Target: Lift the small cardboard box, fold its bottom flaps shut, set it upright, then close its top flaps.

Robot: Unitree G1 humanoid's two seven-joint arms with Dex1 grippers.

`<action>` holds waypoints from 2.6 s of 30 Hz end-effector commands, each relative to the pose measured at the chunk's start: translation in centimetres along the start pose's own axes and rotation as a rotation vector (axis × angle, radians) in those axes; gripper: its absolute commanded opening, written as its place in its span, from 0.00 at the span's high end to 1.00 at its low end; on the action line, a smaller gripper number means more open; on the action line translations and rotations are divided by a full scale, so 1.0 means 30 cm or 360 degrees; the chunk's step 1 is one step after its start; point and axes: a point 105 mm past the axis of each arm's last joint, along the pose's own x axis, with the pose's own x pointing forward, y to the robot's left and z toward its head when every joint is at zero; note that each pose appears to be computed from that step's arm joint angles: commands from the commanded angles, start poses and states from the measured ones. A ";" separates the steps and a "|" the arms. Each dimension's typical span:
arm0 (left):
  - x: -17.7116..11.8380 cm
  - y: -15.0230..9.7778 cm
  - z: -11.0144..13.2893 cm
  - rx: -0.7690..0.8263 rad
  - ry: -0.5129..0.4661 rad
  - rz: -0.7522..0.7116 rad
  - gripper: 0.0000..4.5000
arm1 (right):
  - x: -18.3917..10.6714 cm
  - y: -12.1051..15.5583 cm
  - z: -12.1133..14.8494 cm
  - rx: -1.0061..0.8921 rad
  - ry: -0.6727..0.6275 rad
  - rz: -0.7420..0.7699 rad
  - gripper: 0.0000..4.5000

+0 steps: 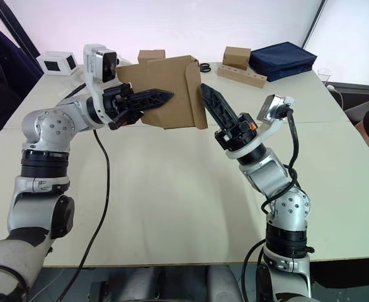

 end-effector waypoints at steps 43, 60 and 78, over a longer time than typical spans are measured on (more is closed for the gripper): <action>0.047 -0.010 0.025 0.0138 -0.0001 -0.0019 1.00 | 0.044 -0.030 0.036 -0.0094 -0.0162 -0.0097 0.49; 0.067 0.013 0.036 0.0110 -0.0059 0.0010 1.00 | 0.058 -0.006 -0.035 -0.0067 -0.0052 -0.0045 0.49; 0.065 0.007 0.042 0.0098 -0.0090 -0.0021 1.00 | 0.077 -0.015 -0.042 -0.0028 -0.0188 -0.0117 0.49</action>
